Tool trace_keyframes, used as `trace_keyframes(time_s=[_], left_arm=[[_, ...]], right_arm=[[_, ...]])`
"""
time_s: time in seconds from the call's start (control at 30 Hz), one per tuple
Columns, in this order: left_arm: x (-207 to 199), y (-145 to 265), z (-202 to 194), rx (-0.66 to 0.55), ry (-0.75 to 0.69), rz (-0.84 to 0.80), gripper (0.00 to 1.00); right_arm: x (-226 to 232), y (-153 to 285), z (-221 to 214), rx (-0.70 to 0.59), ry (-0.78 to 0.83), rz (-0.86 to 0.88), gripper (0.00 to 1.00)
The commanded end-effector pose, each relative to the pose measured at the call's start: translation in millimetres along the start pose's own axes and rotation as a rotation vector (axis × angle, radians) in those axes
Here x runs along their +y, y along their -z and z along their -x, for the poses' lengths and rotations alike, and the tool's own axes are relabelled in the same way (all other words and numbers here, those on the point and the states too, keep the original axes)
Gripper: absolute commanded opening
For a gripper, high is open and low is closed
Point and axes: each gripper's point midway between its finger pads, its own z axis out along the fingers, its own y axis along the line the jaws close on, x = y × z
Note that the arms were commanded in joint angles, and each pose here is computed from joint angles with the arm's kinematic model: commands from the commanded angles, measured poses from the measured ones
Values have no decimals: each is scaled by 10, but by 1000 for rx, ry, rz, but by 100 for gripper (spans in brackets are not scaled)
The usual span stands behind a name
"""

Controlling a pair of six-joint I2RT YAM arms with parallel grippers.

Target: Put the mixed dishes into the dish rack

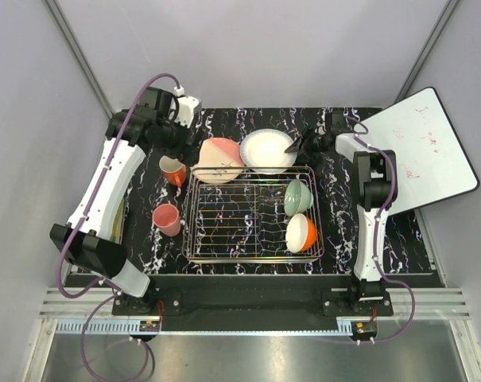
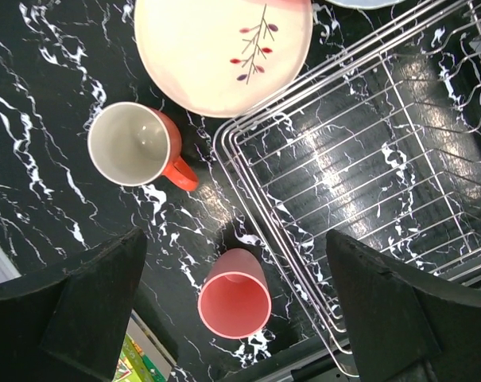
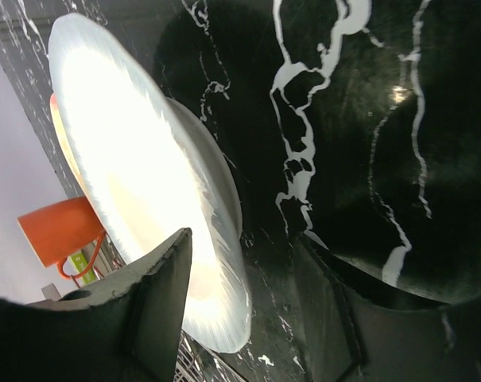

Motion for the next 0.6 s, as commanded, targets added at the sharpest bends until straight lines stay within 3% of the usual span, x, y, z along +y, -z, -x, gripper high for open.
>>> trace_keyframes(time_s=[0.0, 0.3, 0.47, 0.57], left_arm=[[-6, -71, 54, -37, 4, -14, 99], [25, -222, -63, -23, -2, 3, 99], [36, -271, -159, -24, 1, 14, 99], [36, -322, -227, -14, -7, 16, 99]], right_arm=[[-92, -191, -177, 62, 18, 20, 61], [-240, -331, -207, 69, 1, -10, 52], [-303, -330, -197, 52, 9, -39, 42], [-254, -264, -138, 27, 31, -43, 26]])
